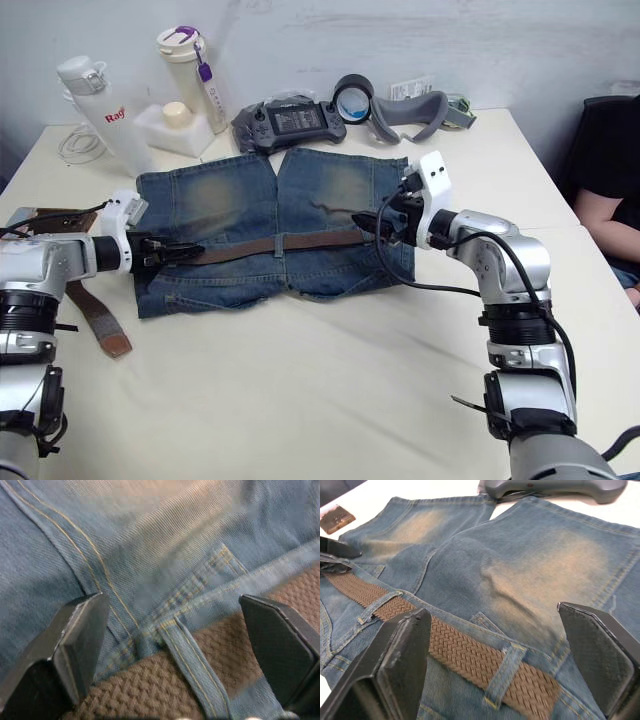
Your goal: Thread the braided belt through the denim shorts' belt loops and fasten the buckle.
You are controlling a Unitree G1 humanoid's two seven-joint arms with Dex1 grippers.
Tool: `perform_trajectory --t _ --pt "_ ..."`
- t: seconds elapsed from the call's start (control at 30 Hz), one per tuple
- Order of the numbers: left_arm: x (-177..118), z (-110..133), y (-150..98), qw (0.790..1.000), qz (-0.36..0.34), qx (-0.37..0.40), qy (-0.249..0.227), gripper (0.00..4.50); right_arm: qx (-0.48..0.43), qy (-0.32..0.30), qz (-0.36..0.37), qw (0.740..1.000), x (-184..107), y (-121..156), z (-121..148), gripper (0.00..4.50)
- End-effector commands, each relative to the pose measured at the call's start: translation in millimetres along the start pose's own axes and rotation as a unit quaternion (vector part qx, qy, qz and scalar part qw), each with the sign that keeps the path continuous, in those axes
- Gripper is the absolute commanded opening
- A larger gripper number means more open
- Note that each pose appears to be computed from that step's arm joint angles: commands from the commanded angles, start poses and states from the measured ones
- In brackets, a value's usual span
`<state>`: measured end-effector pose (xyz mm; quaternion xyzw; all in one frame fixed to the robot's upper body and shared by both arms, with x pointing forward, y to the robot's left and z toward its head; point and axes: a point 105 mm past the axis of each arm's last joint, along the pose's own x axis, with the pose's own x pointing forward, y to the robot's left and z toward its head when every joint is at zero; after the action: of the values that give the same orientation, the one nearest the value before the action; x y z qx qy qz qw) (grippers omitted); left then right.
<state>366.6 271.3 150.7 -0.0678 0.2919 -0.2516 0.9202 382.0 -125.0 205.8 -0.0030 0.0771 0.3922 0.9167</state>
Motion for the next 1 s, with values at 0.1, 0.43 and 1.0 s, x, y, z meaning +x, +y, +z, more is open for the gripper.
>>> perform_trajectory --t 0.1,0.43,1.0 --pt "-21 -3 -11 0.997 -0.052 -0.064 -0.006 4.5 -0.016 -0.024 -0.007 1.0 -8 -1 15 4.4" --pt "-38 1 -19 0.983 -0.091 -0.154 -0.037 4.5 -0.017 -0.023 0.0 1.0 0 2 14 4.4" --pt "-37 -14 -19 0.981 -0.096 -0.17 -0.018 0.04 -0.026 -0.018 -0.013 0.999 -1 -1 13 4.5"
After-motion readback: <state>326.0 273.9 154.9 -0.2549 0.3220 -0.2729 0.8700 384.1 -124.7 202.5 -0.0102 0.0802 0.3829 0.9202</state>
